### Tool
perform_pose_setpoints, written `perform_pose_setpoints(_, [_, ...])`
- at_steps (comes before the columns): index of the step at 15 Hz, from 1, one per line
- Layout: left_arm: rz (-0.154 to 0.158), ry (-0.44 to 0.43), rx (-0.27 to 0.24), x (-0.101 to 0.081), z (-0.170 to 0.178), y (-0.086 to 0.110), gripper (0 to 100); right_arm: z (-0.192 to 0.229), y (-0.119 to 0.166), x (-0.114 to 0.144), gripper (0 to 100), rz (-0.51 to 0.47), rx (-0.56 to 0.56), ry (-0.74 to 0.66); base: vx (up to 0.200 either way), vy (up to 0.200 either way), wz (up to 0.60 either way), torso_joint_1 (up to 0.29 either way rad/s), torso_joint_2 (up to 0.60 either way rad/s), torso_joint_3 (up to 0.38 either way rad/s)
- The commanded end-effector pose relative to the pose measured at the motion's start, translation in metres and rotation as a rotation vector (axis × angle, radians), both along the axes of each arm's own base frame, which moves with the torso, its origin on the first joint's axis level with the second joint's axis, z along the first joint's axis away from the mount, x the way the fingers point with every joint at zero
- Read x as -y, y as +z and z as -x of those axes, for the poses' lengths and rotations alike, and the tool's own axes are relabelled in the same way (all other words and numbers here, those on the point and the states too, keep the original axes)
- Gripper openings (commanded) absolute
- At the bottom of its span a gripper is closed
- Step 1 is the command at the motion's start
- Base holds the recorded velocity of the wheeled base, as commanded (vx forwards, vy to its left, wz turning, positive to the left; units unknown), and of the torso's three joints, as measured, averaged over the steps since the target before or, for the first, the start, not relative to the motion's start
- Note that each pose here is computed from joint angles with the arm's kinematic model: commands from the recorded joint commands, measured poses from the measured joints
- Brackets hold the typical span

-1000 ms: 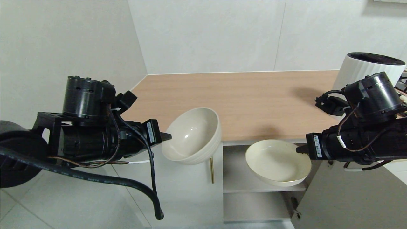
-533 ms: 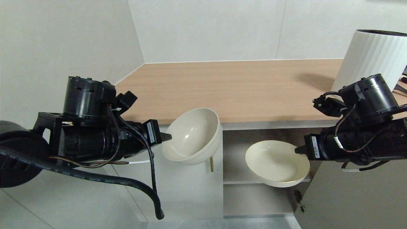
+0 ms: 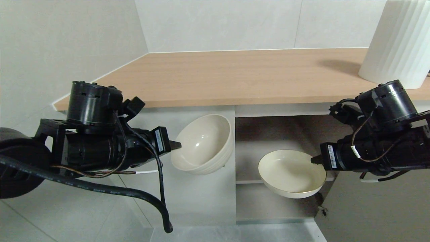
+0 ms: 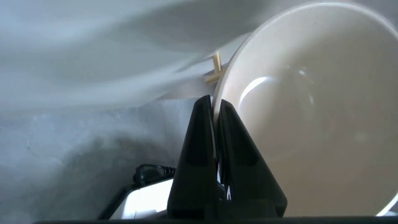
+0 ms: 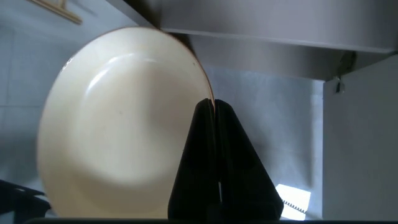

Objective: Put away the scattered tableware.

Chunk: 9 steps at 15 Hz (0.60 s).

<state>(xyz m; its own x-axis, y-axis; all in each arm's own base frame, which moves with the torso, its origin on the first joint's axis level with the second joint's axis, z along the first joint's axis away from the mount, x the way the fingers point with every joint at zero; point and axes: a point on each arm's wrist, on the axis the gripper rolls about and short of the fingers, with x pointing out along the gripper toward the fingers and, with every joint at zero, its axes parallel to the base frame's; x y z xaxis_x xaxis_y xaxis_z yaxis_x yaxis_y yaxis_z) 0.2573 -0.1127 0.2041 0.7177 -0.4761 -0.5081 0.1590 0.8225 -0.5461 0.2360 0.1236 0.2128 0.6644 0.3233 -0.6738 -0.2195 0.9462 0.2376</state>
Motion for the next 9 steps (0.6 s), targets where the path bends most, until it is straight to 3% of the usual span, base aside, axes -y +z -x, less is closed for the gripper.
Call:
perform_pose_setpoints(1, [0.001,-0.001,0.000,0.000,0.001,0.000,0,-0.002,-0.003,-0.001,0,0.004,-0.008,0.001,0.000,0.000,0.00,-0.027,0.13,0.110])
perform_pose_setpoints(6, [-0.005,-0.005,-0.002,0.001,0.001,-0.001,0,-0.003,-0.004,-0.001,0,0.007,-0.013,0.001,0.000,0.000,0.00,-0.004,0.01,0.008])
perform_pose_setpoints(9, [-0.011,-0.020,-0.008,0.003,0.003,-0.003,0,-0.015,-0.021,-0.008,0,0.028,-0.053,0.001,0.000,0.000,0.00,0.000,0.00,0.000])
